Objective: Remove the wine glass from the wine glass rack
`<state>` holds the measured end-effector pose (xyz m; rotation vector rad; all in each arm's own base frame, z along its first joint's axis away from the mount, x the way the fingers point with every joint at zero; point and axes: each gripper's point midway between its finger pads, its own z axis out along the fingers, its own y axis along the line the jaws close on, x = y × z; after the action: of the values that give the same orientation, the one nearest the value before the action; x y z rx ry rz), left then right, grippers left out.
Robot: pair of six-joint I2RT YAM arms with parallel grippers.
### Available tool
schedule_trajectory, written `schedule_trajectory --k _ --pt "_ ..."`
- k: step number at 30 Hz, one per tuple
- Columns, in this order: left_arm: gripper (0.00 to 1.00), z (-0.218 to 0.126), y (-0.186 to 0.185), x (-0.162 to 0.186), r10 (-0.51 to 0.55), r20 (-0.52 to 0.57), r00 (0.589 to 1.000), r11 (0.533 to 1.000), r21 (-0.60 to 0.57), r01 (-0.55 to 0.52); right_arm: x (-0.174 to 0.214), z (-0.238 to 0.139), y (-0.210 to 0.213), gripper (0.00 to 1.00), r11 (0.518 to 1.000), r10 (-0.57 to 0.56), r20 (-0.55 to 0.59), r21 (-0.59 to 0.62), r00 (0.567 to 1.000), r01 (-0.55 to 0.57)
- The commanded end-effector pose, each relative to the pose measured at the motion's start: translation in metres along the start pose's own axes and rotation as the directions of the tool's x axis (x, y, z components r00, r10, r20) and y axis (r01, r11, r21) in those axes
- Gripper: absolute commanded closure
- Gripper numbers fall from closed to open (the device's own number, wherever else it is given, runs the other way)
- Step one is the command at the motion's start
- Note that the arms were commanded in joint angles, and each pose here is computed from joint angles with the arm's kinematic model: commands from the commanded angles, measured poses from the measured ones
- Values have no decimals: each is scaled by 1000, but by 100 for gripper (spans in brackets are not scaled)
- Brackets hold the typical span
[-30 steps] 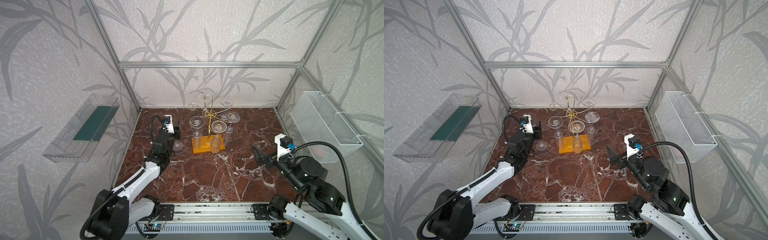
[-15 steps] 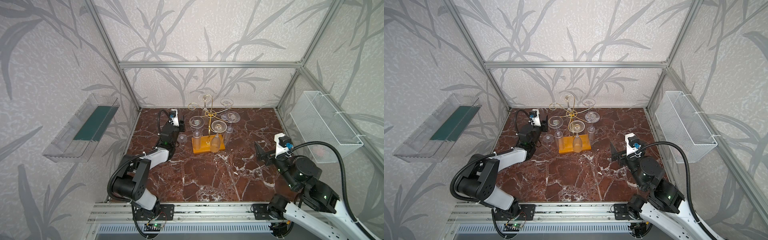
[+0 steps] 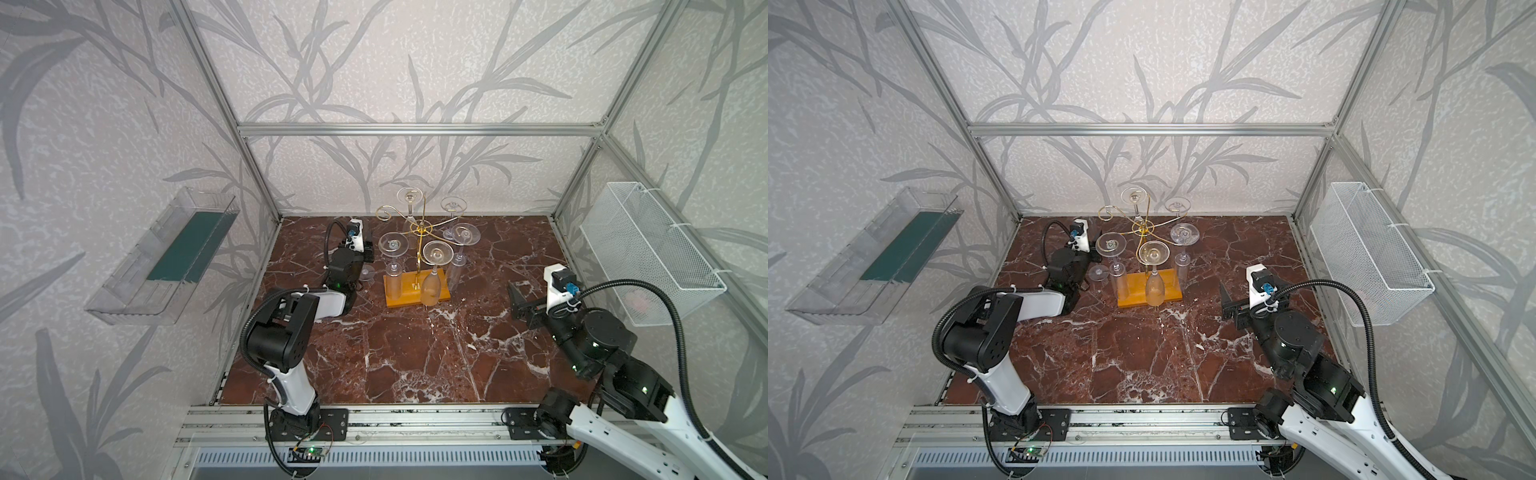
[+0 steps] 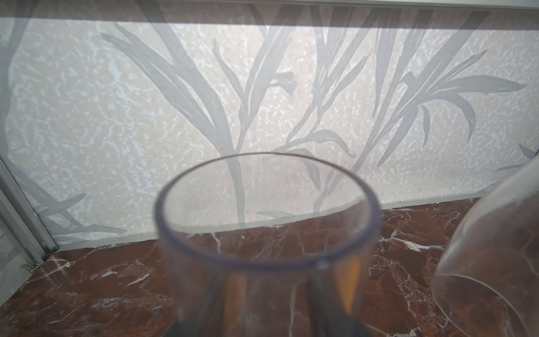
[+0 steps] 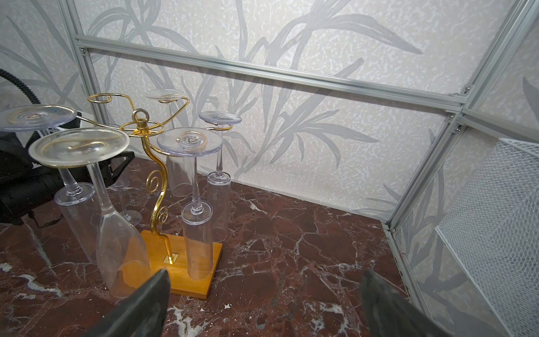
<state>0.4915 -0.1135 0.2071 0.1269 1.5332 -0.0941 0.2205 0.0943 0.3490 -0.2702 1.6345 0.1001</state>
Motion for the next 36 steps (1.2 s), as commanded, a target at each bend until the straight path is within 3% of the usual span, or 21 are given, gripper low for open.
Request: schedule_trajectory --k 1,21,27,36 --pt "62 6 5 -33 -1 124 992 1000 -18 3 -6 1 -1 1 1000 8 22 12 1000 -8" --pt "62 2 9 8 1 60 998 999 -36 1 -3 2 1 1 1000 16 17 4 1000 -16" --pt "35 0 9 10 -8 53 999 999 -36 10 -3 1 0 1 1000 20 18 4 1000 -20" --pt "25 -11 14 10 4 45 999 998 -62 -1 -5 0 0 1 1000 17 28 3 999 -17"
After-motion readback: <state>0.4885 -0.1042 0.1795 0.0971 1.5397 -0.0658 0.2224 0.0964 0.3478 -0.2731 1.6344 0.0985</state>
